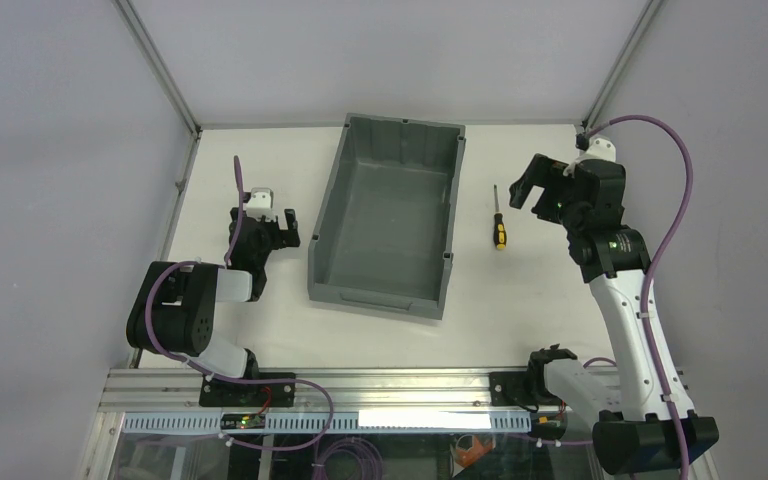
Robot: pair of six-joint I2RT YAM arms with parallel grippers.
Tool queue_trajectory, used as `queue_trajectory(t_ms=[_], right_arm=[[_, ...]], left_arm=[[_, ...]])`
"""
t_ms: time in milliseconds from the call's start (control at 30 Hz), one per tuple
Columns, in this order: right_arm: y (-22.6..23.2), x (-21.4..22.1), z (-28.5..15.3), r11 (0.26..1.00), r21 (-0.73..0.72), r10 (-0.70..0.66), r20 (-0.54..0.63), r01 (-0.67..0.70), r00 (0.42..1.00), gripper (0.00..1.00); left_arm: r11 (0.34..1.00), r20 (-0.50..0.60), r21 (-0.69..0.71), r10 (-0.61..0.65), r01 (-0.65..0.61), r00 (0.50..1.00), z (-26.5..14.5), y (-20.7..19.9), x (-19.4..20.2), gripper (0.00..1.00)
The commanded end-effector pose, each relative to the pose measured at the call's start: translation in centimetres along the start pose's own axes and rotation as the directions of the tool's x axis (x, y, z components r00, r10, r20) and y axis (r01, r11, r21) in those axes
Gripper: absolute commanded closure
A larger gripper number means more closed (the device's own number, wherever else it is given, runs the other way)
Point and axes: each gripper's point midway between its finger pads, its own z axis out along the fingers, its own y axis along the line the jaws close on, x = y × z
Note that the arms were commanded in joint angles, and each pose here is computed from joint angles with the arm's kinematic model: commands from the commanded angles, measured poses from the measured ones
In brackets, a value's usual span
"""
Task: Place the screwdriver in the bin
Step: Pick up the screwdriver from the center of the board.
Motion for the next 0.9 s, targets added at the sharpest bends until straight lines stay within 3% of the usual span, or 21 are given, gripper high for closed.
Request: queue_trajectory(t_ms=[0, 200, 533, 867], right_arm=[[0.9, -2.1, -0.9, 0.999, -0.035, 0.005, 0.059, -0.003, 0.998, 0.01], [1.4, -3.1, -1.2, 0.999, -0.035, -0.018, 0.017, 0.019, 1.000, 0.01], [1.3, -4.3, 0.0, 0.998, 0.047, -0.031, -0.149, 0.039, 0.988, 0.01], [0.3, -1.5, 3.9, 0.991, 0.122, -0.010, -0.348, 0.056, 0.938, 0.01]], left_arm=[[1.000, 0.058, 0.008, -0.015, 0.015, 0.998, -0.1, 0.1, -1.8, 0.01], [1.000, 0.058, 0.008, -0.015, 0.014, 0.998, -0.1, 0.1, -1.8, 0.01], [1.000, 0.057, 0.008, -0.015, 0.015, 0.998, -0.1, 0.1, -1.8, 0.01], [1.000, 0.058, 0.008, -0.015, 0.014, 0.998, -0.1, 0.1, -1.8, 0.01]])
